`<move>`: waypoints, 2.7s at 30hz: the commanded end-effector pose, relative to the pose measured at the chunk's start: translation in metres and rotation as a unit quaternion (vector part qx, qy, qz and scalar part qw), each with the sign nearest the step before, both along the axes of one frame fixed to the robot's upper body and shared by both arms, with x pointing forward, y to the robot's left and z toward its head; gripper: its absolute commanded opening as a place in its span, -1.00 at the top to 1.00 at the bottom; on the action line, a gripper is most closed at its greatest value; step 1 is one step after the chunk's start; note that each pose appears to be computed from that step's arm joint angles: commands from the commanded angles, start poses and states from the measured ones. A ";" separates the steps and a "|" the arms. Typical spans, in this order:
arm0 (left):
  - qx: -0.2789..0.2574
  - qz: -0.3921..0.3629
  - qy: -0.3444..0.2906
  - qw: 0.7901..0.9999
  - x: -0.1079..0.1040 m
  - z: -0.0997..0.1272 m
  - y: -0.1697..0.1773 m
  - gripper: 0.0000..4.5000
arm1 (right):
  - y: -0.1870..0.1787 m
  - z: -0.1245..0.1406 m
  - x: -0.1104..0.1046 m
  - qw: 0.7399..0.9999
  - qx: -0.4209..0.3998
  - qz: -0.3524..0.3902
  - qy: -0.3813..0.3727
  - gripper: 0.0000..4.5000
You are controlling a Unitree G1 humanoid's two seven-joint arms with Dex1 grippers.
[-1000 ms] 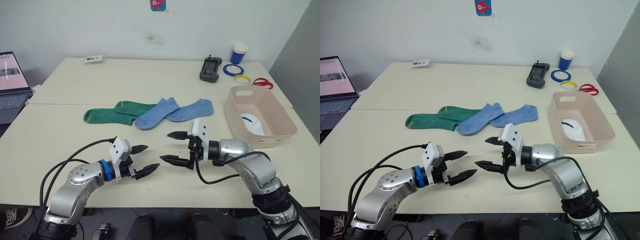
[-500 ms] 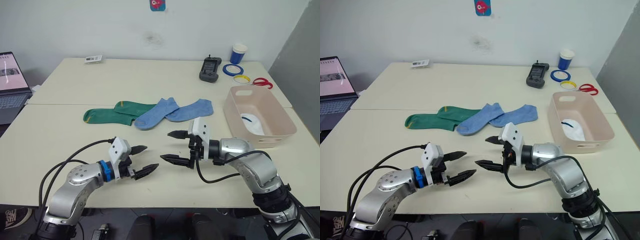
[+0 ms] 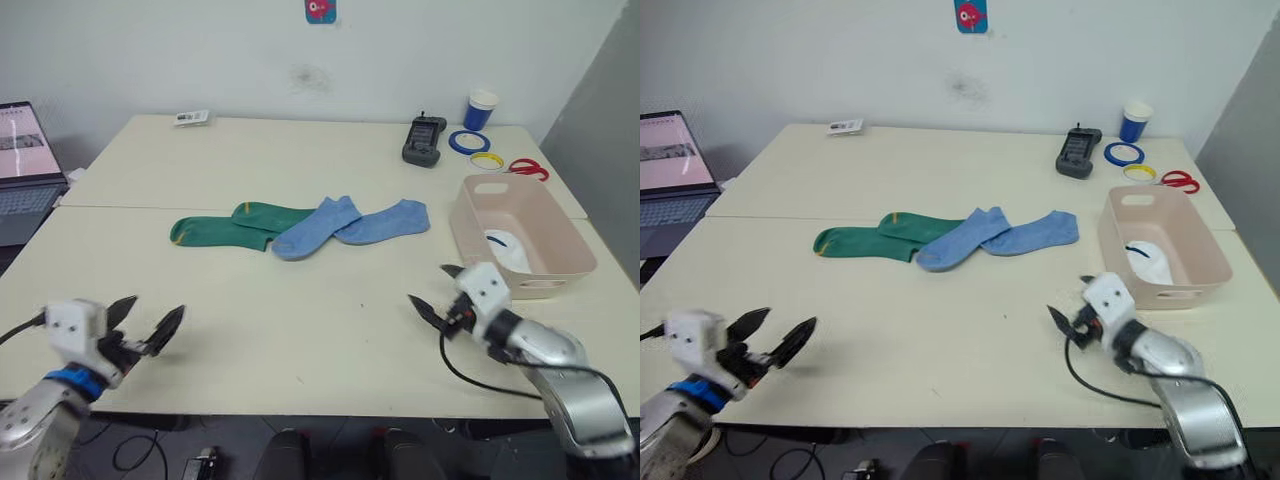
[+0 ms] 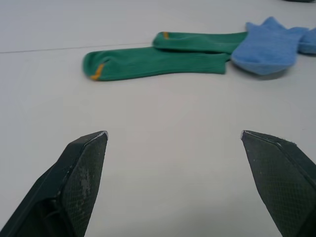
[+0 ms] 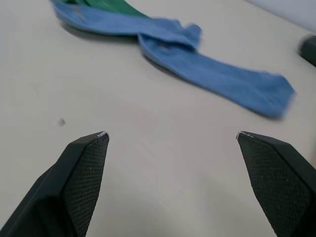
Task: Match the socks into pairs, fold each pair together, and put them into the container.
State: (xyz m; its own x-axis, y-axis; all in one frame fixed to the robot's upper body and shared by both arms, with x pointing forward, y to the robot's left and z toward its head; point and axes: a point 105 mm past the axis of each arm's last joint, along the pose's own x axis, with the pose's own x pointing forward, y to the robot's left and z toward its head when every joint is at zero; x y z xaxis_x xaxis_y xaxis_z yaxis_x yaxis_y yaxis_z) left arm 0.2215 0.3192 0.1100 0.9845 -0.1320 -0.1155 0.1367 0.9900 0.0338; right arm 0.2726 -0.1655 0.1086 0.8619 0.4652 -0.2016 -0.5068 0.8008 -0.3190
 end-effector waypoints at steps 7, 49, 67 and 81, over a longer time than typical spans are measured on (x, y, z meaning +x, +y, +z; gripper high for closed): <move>0.013 0.046 -0.019 0.999 -0.008 -0.003 0.017 -1.00 | 0.010 0.015 -0.010 0.998 0.008 -0.011 -0.068 -0.97; 0.237 -0.269 -0.051 0.932 0.141 0.022 -0.157 -1.00 | 0.064 0.072 0.035 0.990 0.034 0.120 -0.063 -0.97; 0.281 -0.286 -0.025 0.916 0.168 0.000 -0.174 0.96 | 0.061 0.071 0.038 0.993 0.042 0.093 -0.063 -1.00; 0.320 -0.466 -0.114 0.817 0.075 0.007 -0.184 0.99 | 0.062 0.059 0.041 0.989 0.020 0.139 -0.045 -1.00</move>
State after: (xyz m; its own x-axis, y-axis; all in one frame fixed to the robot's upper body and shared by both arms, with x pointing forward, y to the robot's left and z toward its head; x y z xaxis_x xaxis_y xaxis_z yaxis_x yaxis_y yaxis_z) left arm 0.3119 0.1429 0.1015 0.5558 -0.7678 -0.3187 0.7526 0.3018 0.5853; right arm 0.3144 -0.1029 0.1564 0.7224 0.6774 -0.1386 -0.6816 0.6640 -0.3075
